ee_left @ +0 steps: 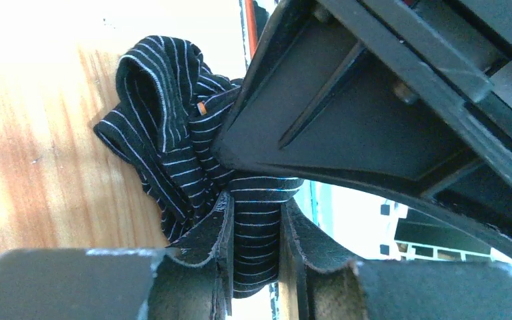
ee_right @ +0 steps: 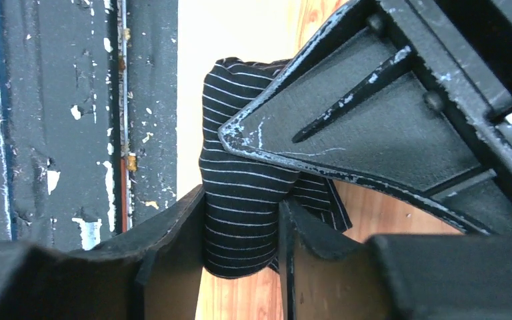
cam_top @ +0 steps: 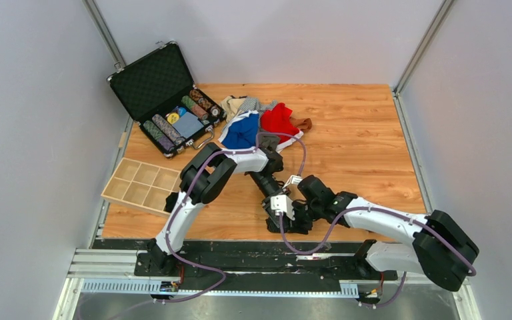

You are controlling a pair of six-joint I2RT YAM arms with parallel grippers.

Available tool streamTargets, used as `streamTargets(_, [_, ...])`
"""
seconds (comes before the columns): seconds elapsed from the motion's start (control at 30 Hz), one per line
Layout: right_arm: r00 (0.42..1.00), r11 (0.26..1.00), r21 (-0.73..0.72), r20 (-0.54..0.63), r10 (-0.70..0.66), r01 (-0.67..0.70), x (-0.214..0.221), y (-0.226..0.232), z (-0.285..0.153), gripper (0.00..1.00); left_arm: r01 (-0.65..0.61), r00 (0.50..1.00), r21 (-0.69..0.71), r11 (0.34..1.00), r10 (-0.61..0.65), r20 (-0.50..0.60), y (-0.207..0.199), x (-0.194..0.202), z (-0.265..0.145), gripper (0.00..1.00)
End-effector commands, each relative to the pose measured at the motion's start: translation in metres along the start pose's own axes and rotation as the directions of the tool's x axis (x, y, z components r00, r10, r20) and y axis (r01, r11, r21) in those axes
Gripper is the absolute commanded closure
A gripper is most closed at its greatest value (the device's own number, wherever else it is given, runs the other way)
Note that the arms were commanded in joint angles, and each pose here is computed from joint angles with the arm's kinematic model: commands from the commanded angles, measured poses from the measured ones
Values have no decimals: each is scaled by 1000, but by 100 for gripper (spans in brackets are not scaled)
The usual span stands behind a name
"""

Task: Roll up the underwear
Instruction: Roll the underwear to the center of the board.

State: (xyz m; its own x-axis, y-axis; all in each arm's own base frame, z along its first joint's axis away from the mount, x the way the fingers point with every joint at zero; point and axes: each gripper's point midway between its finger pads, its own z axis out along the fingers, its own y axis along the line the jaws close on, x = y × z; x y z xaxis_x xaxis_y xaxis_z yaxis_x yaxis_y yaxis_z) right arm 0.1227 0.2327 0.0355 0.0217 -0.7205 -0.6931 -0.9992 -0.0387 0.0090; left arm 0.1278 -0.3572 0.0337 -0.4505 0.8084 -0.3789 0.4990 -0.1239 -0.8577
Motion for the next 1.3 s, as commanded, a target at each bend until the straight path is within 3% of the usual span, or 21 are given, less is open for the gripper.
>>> streamTargets(0.0, [999, 999, -39, 30, -34, 36, -7, 0, 8, 73, -94, 994, -184, 978, 82, -71, 51, 11, -13, 75])
streamTargets(0.13, [1000, 997, -70, 13, 21, -20, -2, -1, 10, 99, 5, 998, -298, 955, 13, 57, 57, -9, -40, 58])
streamTargets(0.2, [995, 991, -98, 3, 95, -95, 1, -5, 7, 100, 81, 980, -432, 898, 8, 201, 60, -31, -77, 50])
streamTargets(0.33, [965, 955, -141, -28, 260, -261, 9, -14, 6, 100, 242, 878, -687, 685, 146, 456, 42, -74, -185, 42])
streamTargets(0.43, [911, 895, -170, -56, 409, -412, 19, -22, 3, 100, 321, 794, -826, 464, 344, 502, 2, -94, -266, 39])
streamTargets(0.5, [878, 854, -209, -68, 474, -477, 23, -24, 3, 100, 266, 765, -897, 353, 489, 419, -26, -99, -290, 37])
streamTargets(0.57, [850, 817, -239, -98, 518, -525, 27, -27, 3, 100, 149, 755, -960, 238, 600, 266, -44, -98, -290, 35])
streamTargets(0.67, [796, 750, -271, -160, 583, -604, 35, -33, 7, 100, -94, 728, -993, 76, 686, -17, -59, -96, -257, 34])
streamTargets(0.7, [779, 730, -274, -176, 602, -626, 38, -36, 8, 100, -170, 720, -983, 67, 689, -78, -57, -85, -231, 33])
streamTargets(0.73, [761, 709, -280, -192, 619, -647, 42, -37, 9, 100, -238, 689, -971, 13, 707, -159, -58, -84, -223, 33])
streamTargets(0.77, [742, 685, -289, -209, 637, -669, 45, -39, 9, 100, -309, 665, -951, 7, 717, -211, -57, -73, -198, 32])
streamTargets(0.8, [725, 665, -291, -220, 652, -687, 47, -44, 10, 100, -368, 613, -928, -52, 737, -284, -60, -74, -190, 32])
streamTargets(0.83, [701, 638, -293, -239, 672, -712, 51, -47, 11, 100, -440, 583, -897, -51, 743, -328, -56, -61, -165, 32])
streamTargets(0.87, [673, 604, -301, -255, 695, -738, 51, -48, 9, 100, -502, 522, -859, -97, 758, -390, -59, -61, -154, 32])
streamTargets(0.93, [633, 568, -284, -261, 729, -772, 56, -57, 10, 100, -608, 430, -786, -115, 784, -447, -58, -48, -120, 33])
streamTargets(1.1, [610, 556, -254, -286, 739, -792, 69, -57, 10, 100, -746, 343, -662, -66, 814, -468, -36, -24, -70, 34])
streamTargets(1.27, [587, 538, -233, -307, 749, -810, 73, -58, 12, 100, -725, 278, -667, -174, 811, -514, -19, -38, -51, 27])
